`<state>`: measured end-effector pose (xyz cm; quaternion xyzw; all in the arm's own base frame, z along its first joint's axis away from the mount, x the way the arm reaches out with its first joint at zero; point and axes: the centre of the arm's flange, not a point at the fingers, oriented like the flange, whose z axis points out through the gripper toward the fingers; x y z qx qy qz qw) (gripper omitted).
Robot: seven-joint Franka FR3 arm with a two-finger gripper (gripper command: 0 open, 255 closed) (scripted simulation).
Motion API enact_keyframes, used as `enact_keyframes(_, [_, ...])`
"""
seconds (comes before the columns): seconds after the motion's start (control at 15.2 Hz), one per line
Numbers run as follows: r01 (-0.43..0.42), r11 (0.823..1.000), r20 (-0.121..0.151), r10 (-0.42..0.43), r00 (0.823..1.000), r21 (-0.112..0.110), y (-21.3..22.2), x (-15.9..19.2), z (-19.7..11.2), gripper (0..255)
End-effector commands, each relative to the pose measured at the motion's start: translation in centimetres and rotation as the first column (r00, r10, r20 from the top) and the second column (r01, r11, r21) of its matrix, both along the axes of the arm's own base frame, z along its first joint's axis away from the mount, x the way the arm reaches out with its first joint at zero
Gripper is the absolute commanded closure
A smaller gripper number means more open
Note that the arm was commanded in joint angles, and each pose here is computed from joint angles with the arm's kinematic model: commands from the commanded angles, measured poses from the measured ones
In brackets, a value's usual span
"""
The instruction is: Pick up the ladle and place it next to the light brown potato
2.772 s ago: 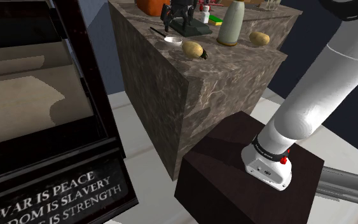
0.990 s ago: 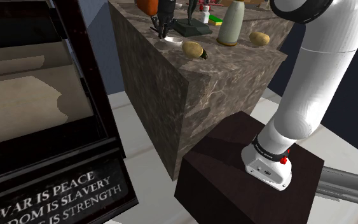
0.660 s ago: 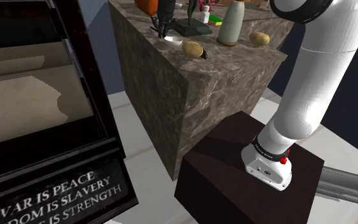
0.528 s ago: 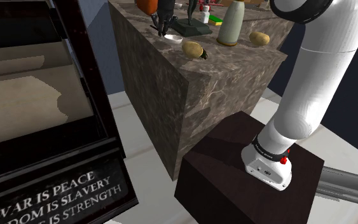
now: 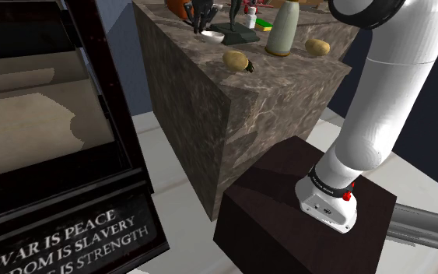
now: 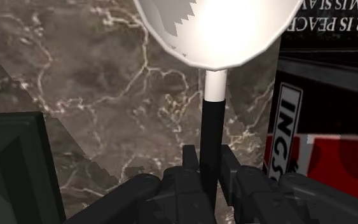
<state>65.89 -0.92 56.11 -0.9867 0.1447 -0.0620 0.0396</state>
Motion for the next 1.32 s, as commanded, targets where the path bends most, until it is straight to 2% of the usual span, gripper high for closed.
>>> enact_keyframes(0.0, [0.000, 1.000, 0.000, 0.000, 1.000, 0.000, 0.0, -0.1, 1.1, 255])
enact_keyframes(0.86, [0.000, 1.000, 0.000, 0.000, 1.000, 0.000, 0.0, -0.1, 7.9, 255])
enact_keyframes(1.25, [0.000, 1.000, 0.000, 0.000, 1.000, 0.000, -4.7, -6.5, 7.9, 255])
